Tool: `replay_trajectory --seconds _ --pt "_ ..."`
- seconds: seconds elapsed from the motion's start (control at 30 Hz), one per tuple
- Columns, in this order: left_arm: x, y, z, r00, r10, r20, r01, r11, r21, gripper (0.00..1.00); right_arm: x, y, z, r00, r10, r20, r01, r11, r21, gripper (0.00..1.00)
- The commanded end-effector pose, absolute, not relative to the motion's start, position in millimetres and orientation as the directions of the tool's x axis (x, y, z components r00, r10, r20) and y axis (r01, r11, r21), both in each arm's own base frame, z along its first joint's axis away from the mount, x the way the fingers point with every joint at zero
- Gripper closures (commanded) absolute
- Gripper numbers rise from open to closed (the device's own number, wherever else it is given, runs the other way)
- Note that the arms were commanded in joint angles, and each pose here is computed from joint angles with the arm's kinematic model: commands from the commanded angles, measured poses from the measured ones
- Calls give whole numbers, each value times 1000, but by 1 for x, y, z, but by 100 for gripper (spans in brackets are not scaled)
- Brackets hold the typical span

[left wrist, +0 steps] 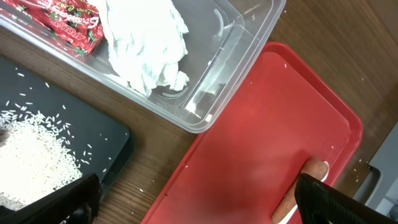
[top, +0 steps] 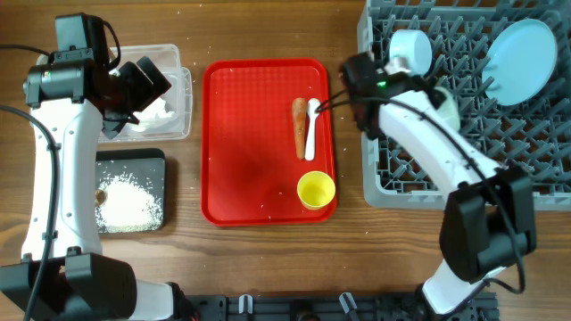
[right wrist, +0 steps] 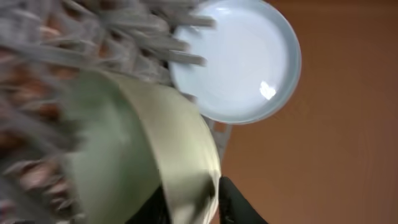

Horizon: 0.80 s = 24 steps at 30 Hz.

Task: Sort waste into correct bins and load items into the dishwasher rack

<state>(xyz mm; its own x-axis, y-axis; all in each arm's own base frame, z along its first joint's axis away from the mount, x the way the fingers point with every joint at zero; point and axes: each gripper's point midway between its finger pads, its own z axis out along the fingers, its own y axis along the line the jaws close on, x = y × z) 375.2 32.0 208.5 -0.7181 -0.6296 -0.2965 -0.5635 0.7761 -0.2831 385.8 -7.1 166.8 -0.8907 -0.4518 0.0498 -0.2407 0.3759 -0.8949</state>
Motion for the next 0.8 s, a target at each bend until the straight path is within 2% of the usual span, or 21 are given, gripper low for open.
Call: replay_trajectory --seconds 0.0,0.13,0.23,0.33,0.47,0.63,0.77 --pt "374 34 206 -714 -634 -296 -571 773 -277 0 384 12 149 -872 -486 56 -288 419 -861 65" --pt "374 34 206 -714 -634 -296 -571 773 -277 0 383 18 145 -865 -499 57 -306 432 -848 48" --pt "374 34 206 -714 -634 -296 -571 773 -277 0 384 20 144 -862 -504 51 -307 439 -844 23" --pt "374 34 206 -715 -634 -295 -571 773 -277 0 392 32 141 -862 -506 -28 -279 520 -807 3" --pt "374 34 206 -715 -634 -295 -571 773 -277 0 404 56 151 -844 -517 -140 -278 646 -711 0" --pt "372 34 205 -718 -634 -287 -573 773 -272 0 412 73 186 -813 -513 -276 -243 729 -640 0" --pt "366 33 203 -733 -624 -271 -569 781 -257 0 406 102 207 -769 -505 -392 -301 827 -475 0"
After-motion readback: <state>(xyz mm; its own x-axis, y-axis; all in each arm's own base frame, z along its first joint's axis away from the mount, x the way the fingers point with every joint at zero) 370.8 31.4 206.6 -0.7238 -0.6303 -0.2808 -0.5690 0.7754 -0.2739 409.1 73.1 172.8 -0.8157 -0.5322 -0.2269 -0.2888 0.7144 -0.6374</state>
